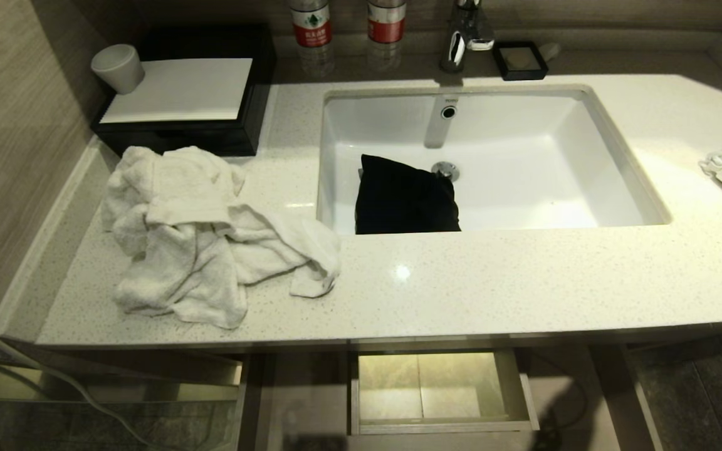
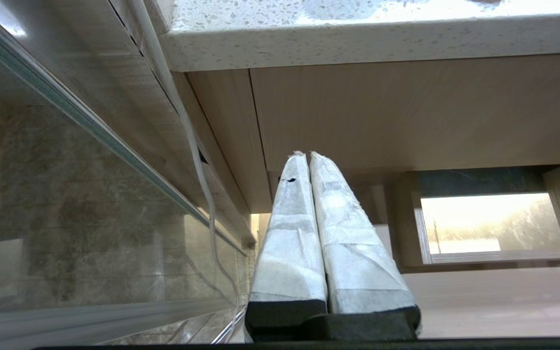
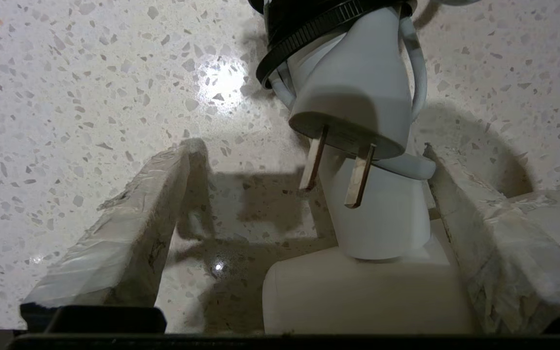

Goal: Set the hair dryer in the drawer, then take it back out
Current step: Pick up the hairdryer

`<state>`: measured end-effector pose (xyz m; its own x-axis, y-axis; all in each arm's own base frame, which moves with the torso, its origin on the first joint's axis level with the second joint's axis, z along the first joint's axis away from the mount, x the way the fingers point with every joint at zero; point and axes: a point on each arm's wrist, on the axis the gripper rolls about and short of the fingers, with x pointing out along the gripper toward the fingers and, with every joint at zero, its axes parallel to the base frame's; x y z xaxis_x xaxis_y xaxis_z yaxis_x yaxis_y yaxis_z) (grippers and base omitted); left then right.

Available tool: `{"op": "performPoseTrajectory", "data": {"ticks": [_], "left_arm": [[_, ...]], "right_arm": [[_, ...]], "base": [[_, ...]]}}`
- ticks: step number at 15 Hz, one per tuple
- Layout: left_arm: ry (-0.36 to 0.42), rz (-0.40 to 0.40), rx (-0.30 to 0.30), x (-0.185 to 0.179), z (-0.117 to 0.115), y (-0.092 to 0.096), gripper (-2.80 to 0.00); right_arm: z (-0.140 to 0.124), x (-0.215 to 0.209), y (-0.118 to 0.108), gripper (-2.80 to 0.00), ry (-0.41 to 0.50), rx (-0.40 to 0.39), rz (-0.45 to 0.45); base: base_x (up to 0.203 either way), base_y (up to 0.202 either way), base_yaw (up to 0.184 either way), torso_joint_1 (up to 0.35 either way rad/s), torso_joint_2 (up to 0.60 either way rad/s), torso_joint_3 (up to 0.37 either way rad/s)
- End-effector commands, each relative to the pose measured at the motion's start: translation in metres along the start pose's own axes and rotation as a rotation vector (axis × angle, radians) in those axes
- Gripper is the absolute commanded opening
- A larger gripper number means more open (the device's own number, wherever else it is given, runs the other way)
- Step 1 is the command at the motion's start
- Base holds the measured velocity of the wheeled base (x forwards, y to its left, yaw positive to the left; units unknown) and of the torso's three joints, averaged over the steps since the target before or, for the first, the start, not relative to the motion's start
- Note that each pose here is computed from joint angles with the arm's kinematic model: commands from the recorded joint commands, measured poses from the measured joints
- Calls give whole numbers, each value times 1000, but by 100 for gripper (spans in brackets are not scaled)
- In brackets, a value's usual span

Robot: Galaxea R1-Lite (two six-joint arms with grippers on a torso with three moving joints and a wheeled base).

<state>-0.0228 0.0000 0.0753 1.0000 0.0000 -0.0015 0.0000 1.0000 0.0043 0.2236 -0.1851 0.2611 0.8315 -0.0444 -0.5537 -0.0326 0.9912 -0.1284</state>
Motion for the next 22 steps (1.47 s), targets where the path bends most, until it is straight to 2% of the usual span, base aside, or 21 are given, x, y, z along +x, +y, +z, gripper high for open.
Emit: {"op": "performPoseTrajectory", "data": {"ticks": [1, 4, 7, 13, 14, 22], "left_arm": [[-1, 0, 0, 0, 0, 0, -280], [0, 0, 0, 0, 0, 0, -280], [2, 0, 0, 0, 0, 0, -280], [2, 0, 0, 0, 0, 0, -280], [2, 0, 0, 0, 0, 0, -280], [1, 0, 0, 0, 0, 0, -280]], "right_arm": [[-1, -1, 1, 0, 4, -4, 0], [-3, -3, 4, 0, 17, 2, 14], [-4, 1, 3, 0, 19, -45, 29], [-4, 5, 1, 0, 13, -47, 42], [-4, 5, 0, -280, 8, -52, 40], [-2, 1, 4, -280, 7, -56, 40]], "base": [[0, 0, 0, 0, 0, 0], [0, 0, 0, 0, 0, 0], [0, 0, 0, 0, 0, 0], [0, 0, 0, 0, 0, 0], [0, 0, 0, 0, 0, 0], [0, 0, 0, 0, 0, 0]]}}
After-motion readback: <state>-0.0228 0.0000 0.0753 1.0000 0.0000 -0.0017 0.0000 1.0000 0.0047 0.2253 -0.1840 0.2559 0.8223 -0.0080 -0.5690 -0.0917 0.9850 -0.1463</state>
